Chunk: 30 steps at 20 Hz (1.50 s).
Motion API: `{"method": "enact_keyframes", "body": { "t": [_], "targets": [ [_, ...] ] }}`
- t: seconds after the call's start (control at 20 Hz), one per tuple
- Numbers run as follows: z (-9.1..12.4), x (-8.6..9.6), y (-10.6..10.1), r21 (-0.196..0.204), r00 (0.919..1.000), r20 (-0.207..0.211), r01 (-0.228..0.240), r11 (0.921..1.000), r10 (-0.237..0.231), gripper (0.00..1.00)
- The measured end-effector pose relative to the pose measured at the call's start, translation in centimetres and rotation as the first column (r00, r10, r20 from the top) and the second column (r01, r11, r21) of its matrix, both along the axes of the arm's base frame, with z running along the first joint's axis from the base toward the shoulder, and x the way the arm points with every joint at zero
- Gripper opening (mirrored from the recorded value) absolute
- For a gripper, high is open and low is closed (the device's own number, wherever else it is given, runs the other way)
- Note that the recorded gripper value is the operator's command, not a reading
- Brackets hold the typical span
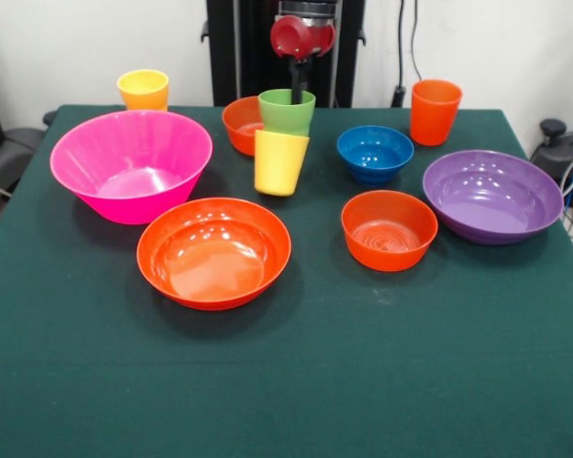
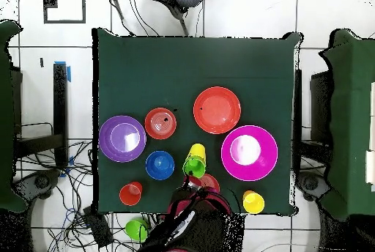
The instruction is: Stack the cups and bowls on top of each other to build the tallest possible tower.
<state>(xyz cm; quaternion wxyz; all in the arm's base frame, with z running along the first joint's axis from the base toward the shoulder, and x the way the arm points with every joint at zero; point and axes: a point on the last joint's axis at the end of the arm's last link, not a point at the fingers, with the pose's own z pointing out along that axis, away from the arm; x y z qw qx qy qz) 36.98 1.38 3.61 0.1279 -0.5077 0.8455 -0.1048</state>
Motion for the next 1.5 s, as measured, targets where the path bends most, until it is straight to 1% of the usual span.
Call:
{"method": "enact_keyframes", "body": {
  "t": [0.2, 0.25, 1.5],
  "targets": [
    [0.04, 0.02, -0.09, -0.002, 1.0, 0.001, 0.001, 1.0, -0.001, 0.0],
    [0.16, 0.03, -0.26, -0.008, 1.0, 0.003, 0.001, 1.0, -0.001, 1.0],
    [0.27, 0.77, -0.54, -0.015, 0.9999, 0.017, -0.002, 0.9999, 0.003, 1.0]
  ]
}}
